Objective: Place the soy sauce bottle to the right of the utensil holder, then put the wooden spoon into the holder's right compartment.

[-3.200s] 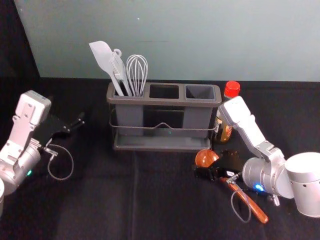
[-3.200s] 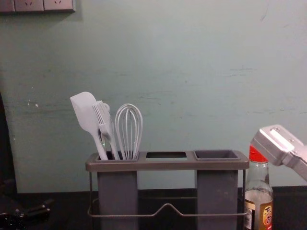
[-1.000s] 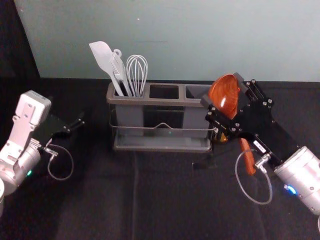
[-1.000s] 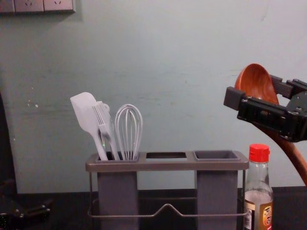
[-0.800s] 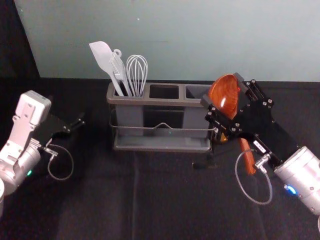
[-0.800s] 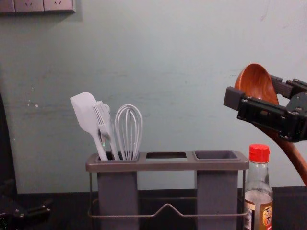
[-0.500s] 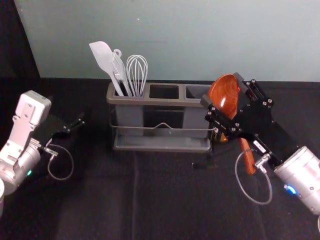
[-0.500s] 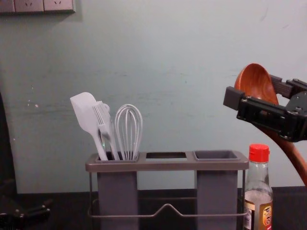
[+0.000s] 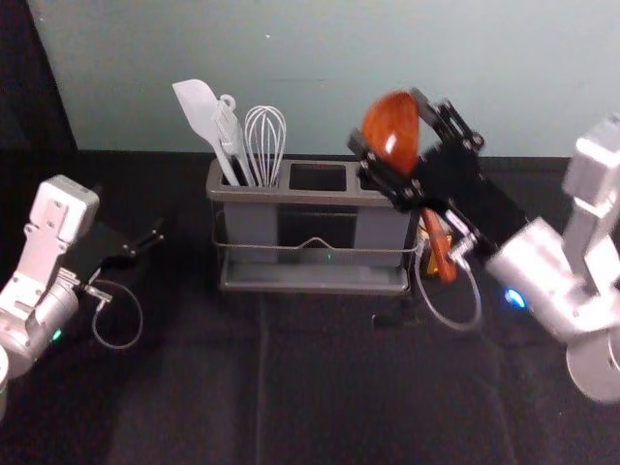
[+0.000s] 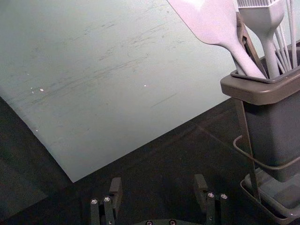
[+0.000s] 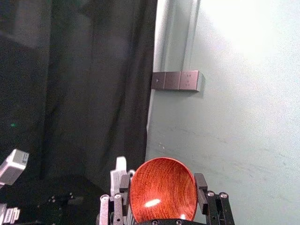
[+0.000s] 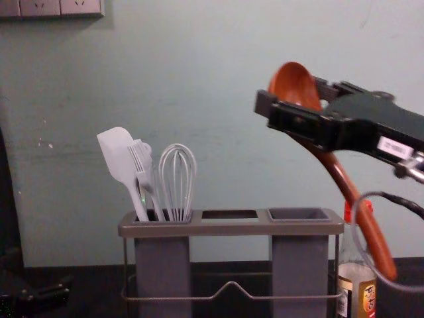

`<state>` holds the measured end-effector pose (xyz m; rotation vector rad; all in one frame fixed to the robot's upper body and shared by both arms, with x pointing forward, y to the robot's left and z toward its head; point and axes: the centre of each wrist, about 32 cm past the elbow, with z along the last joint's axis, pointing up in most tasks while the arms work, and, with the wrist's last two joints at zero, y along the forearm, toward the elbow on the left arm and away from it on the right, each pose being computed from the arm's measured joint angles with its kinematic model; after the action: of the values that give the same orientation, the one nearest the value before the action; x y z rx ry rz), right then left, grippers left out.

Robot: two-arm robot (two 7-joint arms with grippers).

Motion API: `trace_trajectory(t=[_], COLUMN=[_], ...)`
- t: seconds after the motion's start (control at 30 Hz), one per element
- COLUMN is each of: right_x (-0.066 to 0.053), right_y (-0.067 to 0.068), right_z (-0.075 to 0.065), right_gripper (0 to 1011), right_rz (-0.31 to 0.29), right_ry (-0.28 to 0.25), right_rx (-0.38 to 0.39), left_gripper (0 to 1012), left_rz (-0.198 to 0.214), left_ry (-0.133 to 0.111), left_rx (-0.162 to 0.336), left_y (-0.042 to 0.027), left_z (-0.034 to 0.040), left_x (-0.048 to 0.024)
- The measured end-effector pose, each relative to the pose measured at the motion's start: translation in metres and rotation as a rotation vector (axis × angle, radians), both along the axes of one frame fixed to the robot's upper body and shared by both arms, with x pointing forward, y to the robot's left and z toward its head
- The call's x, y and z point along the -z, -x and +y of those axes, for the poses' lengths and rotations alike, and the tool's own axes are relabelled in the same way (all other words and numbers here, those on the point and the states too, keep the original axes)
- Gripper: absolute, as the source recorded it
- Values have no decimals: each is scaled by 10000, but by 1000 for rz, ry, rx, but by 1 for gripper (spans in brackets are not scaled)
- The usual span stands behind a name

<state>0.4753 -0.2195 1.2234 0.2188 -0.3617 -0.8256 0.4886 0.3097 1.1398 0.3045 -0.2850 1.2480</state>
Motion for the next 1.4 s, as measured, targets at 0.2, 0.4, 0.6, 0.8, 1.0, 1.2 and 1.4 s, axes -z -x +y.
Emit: trace_trajectory(t=[0.2, 0.4, 0.6, 0.8, 1.0, 1.2, 1.4], right_x=[-83, -169, -241, -266, -235, -164, -52], right_y=[-284, -513, -710, -852, -1002, -1122, -1187], right_z=[93, 163, 216, 267, 320, 359, 390], right_gripper=[837, 838, 838, 838, 837, 838, 837], right_rz=[-10, -24, -51, -70, -92, -130, -157], right_ry=[-4, -12, -29, -43, -51, -59, -57], right_rx=[-27, -30, -32, -30, -33, -43, -51], left_gripper=[1005, 1005, 1005, 1005, 1005, 1005, 1005], left_rz=[0, 0, 0, 0, 0, 0, 0], left_ry=[0, 0, 0, 0, 0, 0, 0], left_rx=[0, 0, 0, 0, 0, 0, 0], left_y=[0, 0, 0, 0, 0, 0, 0], left_z=[0, 0, 0, 0, 0, 0, 0], left_x=[0, 0, 0, 0, 0, 0, 0])
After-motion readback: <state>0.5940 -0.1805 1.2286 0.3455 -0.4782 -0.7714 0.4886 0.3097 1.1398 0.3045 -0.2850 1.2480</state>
